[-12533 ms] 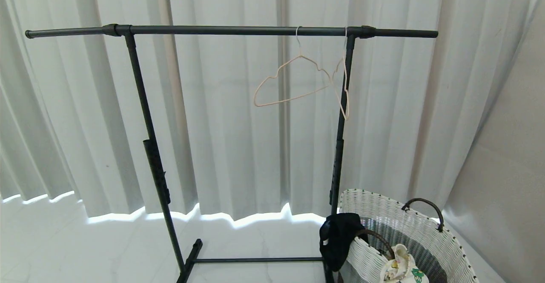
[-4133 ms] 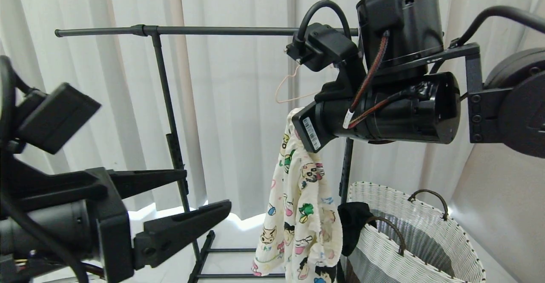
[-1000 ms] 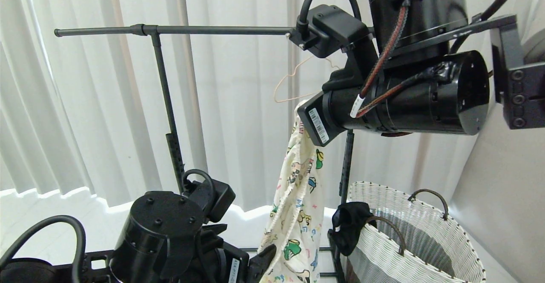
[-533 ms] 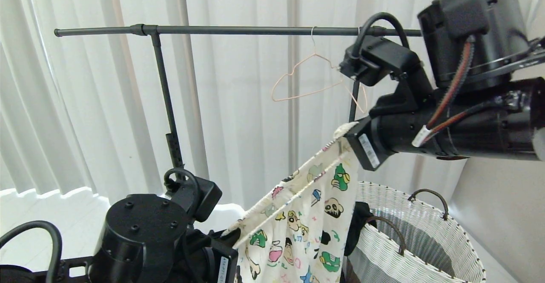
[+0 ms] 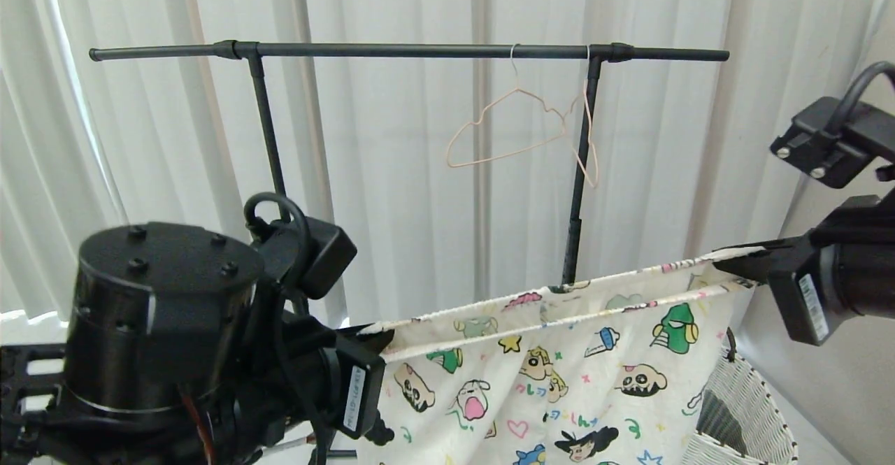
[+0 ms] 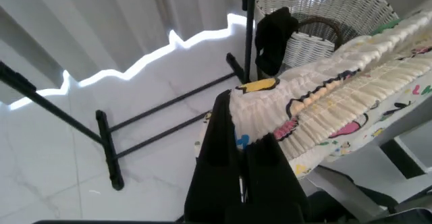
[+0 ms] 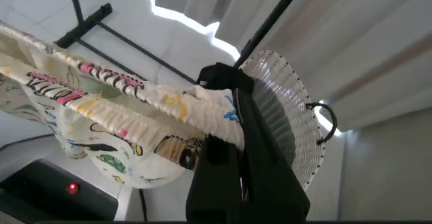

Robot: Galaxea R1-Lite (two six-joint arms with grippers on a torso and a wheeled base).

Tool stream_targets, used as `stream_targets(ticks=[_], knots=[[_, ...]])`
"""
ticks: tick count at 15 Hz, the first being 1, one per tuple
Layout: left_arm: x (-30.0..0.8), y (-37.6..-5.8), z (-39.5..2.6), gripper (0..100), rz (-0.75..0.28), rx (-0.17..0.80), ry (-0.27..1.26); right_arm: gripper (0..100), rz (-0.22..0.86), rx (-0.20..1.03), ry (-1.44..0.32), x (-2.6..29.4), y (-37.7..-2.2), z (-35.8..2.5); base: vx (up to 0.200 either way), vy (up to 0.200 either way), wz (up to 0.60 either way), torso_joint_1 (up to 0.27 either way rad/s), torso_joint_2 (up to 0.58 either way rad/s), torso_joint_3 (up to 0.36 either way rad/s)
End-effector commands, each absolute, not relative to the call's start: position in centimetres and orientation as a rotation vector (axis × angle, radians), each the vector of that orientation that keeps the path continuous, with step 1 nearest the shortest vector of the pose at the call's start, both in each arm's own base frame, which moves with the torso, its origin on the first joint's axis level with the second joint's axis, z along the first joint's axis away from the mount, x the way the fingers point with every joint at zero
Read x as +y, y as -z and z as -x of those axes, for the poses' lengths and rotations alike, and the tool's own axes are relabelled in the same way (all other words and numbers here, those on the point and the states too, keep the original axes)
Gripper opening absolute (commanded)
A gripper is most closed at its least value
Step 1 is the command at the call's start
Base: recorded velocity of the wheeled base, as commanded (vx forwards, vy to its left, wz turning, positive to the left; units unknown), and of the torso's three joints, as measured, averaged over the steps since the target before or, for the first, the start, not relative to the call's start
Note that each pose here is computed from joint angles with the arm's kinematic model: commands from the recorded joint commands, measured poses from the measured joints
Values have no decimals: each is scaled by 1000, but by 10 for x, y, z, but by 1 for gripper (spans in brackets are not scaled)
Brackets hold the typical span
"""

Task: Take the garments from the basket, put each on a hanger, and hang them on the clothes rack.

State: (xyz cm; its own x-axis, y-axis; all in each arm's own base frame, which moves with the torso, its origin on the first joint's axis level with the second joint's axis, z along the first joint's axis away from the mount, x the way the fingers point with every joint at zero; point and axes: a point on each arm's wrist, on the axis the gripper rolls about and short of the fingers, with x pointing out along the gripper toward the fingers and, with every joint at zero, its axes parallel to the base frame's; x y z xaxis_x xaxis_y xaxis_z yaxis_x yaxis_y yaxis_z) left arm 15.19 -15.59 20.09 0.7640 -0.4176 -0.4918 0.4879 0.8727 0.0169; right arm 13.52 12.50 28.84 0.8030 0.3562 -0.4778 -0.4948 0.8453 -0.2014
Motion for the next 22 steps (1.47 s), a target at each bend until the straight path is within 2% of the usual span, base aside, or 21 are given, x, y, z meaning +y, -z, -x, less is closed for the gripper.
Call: stream_targets(ticks=[1, 3, 5, 10, 14, 17, 19, 22], knots=[[-175, -266, -171, 0, -84, 400, 503, 0, 271, 348, -463, 112, -307, -123, 0, 0, 0, 0, 0, 0], [-184, -301, -177, 0, -51, 347, 514, 0, 231, 272, -466, 112, -330, -123, 0, 0, 0, 0, 0, 0], [-188, -321, -177, 0, -25, 294, 530, 0, 199, 222, -469, 112, -346, -122, 0, 0, 0, 0, 0, 0], [-188, -323, -162, 0, -56, 270, 544, 0, 204, 217, -498, 108, -351, -114, 0, 0, 0, 0, 0, 0], [-196, -324, -152, 0, -68, 254, 542, 0, 218, 261, -666, 88, -349, -86, 0, 0, 0, 0, 0, 0], [-198, -325, -153, 0, -109, 222, 555, 0, 212, 289, -889, 77, -348, -63, 0, 0, 0, 0, 0, 0], [-207, -324, -159, 0, -104, 196, 570, 0, 215, 311, -1124, 81, -345, -50, 0, 0, 0, 0, 0, 0], [-210, -321, -159, 0, -108, 209, 636, 0, 259, 353, -1252, 103, -339, -47, 0, 0, 0, 0, 0, 0]])
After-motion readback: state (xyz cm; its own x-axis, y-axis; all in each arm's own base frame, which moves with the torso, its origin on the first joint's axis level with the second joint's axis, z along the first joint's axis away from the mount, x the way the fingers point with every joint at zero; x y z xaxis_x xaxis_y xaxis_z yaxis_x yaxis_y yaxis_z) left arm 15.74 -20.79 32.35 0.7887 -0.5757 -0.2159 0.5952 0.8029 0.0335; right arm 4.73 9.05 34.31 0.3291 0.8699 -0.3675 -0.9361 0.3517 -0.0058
